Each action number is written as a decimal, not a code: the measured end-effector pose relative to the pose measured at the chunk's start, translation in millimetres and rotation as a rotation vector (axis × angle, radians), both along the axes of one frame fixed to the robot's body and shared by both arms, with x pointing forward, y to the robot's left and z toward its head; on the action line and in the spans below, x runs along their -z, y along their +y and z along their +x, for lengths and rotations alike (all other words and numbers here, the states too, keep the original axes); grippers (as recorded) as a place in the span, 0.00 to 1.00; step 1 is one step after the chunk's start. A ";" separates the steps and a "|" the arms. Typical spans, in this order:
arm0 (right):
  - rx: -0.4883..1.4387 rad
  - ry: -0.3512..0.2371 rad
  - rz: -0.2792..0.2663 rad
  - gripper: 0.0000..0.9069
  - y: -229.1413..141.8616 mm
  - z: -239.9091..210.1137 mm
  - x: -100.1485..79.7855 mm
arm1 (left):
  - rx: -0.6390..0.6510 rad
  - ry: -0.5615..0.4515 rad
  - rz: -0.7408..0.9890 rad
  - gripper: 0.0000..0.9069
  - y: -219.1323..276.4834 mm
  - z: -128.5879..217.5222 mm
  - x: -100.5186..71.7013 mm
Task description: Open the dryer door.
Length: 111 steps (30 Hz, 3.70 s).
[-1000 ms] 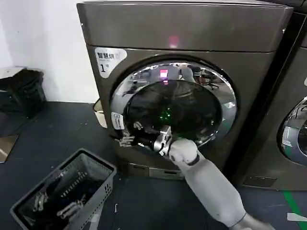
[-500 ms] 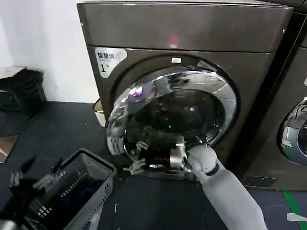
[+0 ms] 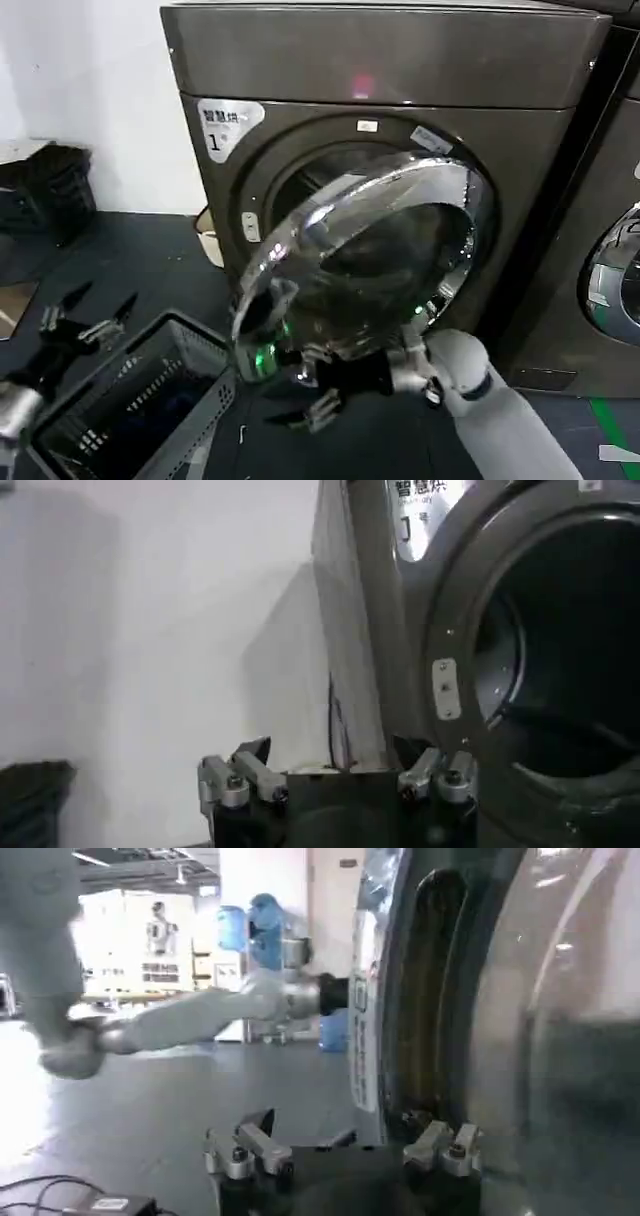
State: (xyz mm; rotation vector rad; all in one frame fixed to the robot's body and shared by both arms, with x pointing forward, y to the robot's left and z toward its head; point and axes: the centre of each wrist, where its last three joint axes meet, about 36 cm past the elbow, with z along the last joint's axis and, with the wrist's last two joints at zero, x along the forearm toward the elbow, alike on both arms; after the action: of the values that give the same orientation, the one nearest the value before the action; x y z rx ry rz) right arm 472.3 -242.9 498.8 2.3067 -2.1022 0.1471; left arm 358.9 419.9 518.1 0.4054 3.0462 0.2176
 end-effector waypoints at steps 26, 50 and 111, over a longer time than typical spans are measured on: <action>0.852 -0.172 0.035 1.00 -212.0 -162.4 -10.2 | 0.673 0.083 -0.166 1.00 -136.0 125.1 44.0; 2.350 -0.514 -0.096 1.00 -357.6 -302.5 -104.0 | 1.084 0.154 -0.176 1.00 -270.2 131.2 36.5; 2.623 -0.779 -0.416 1.00 -387.9 -440.2 -208.7 | 1.003 -0.251 0.005 1.00 -310.3 162.8 38.8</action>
State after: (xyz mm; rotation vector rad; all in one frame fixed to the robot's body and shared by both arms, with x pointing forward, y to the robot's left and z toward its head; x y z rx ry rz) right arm 32.0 -630.7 707.5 -1.6153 -2.5907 0.9750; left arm 521.7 109.5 479.3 1.6398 2.2409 0.1835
